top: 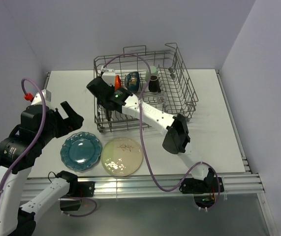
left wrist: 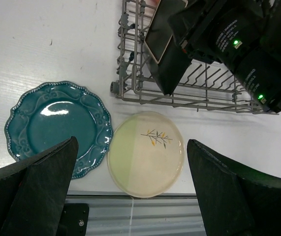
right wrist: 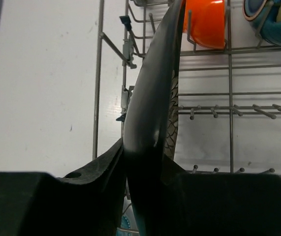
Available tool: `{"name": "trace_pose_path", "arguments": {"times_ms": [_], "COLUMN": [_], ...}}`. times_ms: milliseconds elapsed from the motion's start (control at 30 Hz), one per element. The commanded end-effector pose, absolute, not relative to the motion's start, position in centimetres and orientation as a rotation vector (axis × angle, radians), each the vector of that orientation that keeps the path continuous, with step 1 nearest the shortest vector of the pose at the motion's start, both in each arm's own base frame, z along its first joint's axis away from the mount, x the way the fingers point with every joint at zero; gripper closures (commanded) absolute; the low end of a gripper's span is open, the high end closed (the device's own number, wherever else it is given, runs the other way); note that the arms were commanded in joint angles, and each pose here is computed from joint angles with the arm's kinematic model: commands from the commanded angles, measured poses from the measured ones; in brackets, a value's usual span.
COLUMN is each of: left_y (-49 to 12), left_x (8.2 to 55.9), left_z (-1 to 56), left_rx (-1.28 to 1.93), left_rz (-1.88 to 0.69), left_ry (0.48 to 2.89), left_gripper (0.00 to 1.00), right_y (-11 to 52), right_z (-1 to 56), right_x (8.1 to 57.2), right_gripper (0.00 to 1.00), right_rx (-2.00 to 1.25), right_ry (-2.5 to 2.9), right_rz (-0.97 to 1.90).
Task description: Load the mixed dishes into the dish rack
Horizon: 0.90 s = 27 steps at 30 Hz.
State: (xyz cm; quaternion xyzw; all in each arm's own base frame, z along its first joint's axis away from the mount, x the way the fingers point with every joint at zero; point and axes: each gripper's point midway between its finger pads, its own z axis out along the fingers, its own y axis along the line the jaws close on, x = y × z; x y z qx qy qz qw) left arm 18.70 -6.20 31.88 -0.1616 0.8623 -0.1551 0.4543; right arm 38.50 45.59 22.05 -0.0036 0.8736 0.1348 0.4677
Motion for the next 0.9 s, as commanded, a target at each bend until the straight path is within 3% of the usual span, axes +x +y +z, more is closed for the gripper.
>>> {"name": "trace_pose_path", "arguments": {"times_ms": [0,133,233,267,333,367,467,867], "left_y": [-6.5,-6.4,-6.4,-6.4,-6.4,-6.4,-6.3,-7.0], "left_x": [18.6,18.4,18.3,18.3,18.3,18.3,18.5,18.3], "left_z": [33.0,33.2,33.0,32.9,32.9,32.9,32.7,28.7], "left_rx": [-0.408,-0.407,-0.405,-0.405,-0.408,-0.403,-0.403,-0.435], "left_rz": [-0.421,-0.419,-0.417,-0.416,-0.417,-0.416,-0.401,-0.366], "left_ry": [2.113,2.111,2.116,2.119,2.117,2.117,2.125,2.296], "left_gripper": [0.01,0.01,0.01,0.01,0.01,0.01,0.01,0.01], "right_y": [46.0,45.6,45.9,46.0,46.0,45.9,45.7,44.3], "right_z": [23.0,22.7,23.1,23.3,23.5,23.9,25.2,30.0], "right_x": [36.4,36.8,37.0,37.0,37.0,36.9,36.9,34.2], "right_gripper": [0.71,0.68,0.47,0.25,0.18,0.1,0.01,0.0], "right_rx": [0.038,0.03,-0.015,-0.021,-0.051,-0.056,-0.067,-0.181], "right_ry": [2.158,2.171,2.16,2.155,2.151,2.145,2.121,2.112], "right_rz": [0.368,0.369,0.372,0.376,0.369,0.37,0.381,0.464]}}
